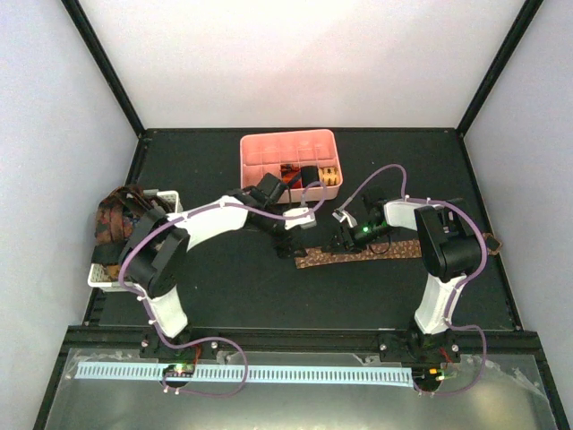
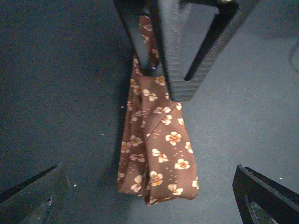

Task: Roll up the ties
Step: Roll the tie at the center of the board.

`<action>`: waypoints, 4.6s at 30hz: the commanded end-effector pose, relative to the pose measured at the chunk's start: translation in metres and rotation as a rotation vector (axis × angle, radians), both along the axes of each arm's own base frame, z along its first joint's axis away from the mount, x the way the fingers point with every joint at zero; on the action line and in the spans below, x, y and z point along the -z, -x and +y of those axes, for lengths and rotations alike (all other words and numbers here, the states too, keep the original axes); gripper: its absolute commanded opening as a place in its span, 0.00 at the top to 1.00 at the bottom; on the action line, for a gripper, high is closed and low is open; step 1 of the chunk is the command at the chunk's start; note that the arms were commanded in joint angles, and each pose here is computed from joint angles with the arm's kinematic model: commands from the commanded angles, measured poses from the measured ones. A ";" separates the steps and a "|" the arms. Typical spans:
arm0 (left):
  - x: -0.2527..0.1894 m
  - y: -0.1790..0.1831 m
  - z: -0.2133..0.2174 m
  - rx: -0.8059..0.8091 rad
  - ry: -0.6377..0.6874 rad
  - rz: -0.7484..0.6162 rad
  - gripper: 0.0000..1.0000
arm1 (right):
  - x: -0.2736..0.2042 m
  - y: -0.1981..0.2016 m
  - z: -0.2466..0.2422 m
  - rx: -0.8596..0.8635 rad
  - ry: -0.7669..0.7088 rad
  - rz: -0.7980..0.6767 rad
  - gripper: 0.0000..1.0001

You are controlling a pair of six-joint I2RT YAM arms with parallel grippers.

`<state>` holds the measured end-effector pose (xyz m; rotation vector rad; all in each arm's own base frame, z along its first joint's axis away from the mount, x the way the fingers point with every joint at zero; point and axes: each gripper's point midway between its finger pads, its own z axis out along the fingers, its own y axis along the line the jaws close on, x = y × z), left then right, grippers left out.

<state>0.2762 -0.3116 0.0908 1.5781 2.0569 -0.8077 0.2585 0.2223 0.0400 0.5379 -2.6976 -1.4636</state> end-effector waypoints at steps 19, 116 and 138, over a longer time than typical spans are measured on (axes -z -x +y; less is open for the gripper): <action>0.059 0.009 -0.013 0.109 -0.311 -0.093 0.01 | 0.000 0.001 0.003 0.006 -0.025 0.020 0.43; 0.032 0.025 0.004 -0.146 0.303 -0.206 0.01 | -0.002 -0.008 0.001 0.049 0.008 -0.068 0.53; 0.062 0.025 0.008 -0.186 0.192 -0.095 0.25 | 0.042 0.000 -0.002 0.011 0.132 -0.004 0.94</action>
